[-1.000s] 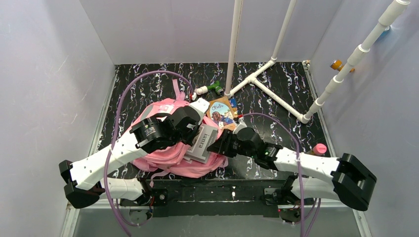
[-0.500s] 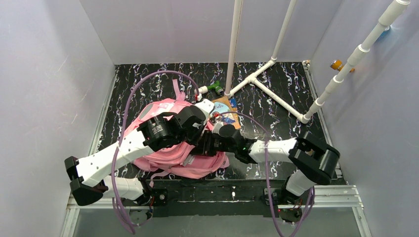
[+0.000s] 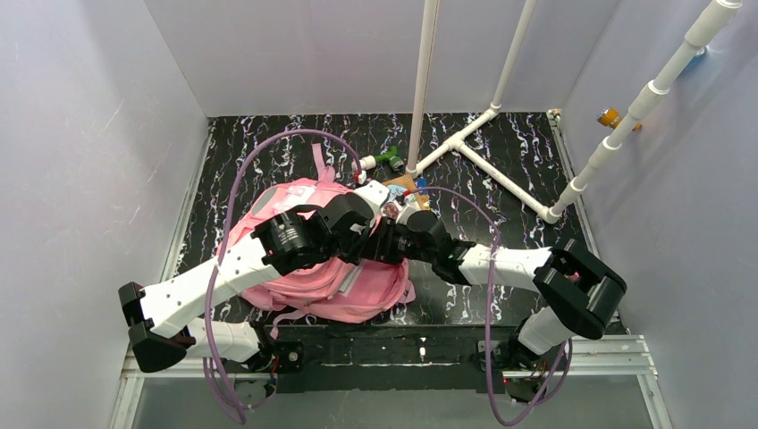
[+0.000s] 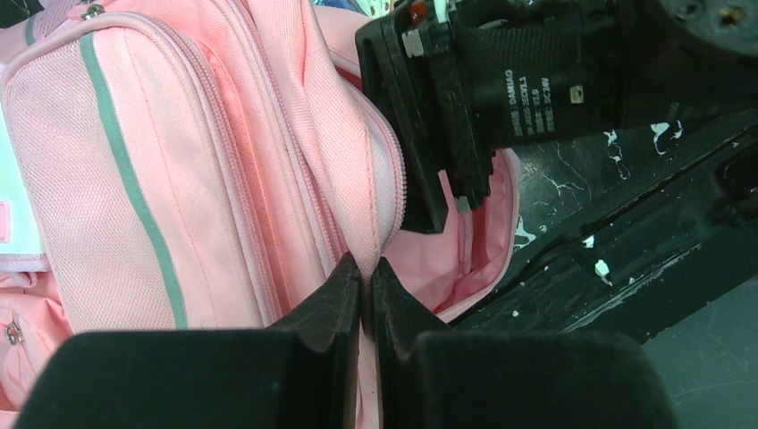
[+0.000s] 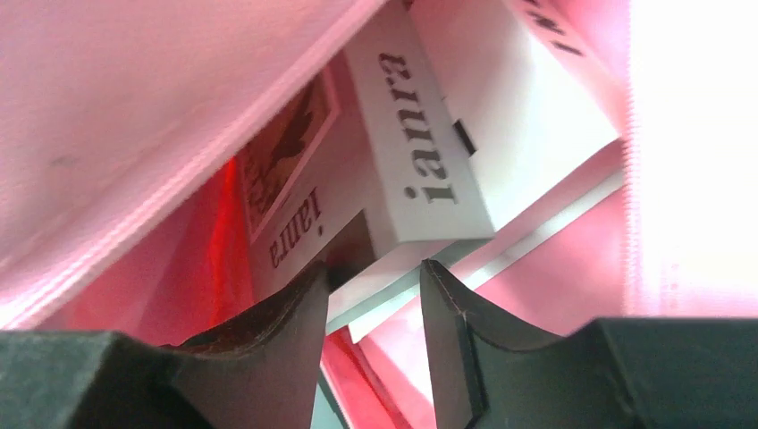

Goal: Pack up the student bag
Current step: Place the book in the student bag.

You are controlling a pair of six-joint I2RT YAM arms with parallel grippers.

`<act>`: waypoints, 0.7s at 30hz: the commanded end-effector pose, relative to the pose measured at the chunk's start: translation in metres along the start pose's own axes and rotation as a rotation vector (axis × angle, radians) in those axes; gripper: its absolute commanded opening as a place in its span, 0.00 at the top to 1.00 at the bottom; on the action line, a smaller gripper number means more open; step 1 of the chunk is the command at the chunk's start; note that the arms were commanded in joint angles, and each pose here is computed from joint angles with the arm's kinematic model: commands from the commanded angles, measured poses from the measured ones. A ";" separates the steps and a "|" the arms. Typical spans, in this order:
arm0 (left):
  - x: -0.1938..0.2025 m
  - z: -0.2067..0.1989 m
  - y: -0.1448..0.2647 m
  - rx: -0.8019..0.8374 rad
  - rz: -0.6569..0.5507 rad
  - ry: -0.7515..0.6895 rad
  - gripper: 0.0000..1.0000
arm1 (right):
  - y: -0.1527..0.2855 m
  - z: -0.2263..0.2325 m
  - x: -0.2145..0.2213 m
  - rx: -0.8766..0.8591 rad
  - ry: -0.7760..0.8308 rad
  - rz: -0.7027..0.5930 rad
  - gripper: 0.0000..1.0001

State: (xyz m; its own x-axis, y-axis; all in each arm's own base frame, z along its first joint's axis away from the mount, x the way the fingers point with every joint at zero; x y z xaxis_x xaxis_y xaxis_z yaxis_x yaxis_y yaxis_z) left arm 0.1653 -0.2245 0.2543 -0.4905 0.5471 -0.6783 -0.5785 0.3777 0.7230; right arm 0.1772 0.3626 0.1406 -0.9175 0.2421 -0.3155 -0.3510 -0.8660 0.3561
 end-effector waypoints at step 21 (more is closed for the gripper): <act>-0.028 0.008 -0.003 -0.036 -0.114 0.163 1.00 | 0.045 -0.041 -0.033 0.241 0.129 0.013 0.28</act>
State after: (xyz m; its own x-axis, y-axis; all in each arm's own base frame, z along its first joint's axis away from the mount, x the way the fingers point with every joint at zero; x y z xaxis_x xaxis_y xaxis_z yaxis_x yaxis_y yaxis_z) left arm 0.1662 -0.2272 0.2418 -0.5292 0.4926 -0.6909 -0.5816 0.3823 0.7181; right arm 0.2193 0.3363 0.1386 -0.8828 0.2299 -0.4097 -0.4148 -0.7909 0.4499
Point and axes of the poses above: each gripper's point midway between its finger pads, its own y axis back along the fingers, its own z axis along the line the jaws close on, x = y × z, the point moved 3 cm from there along y, back along the fingers, and after that the axes turned 7 degrees about -y, right-handed, at the moved point
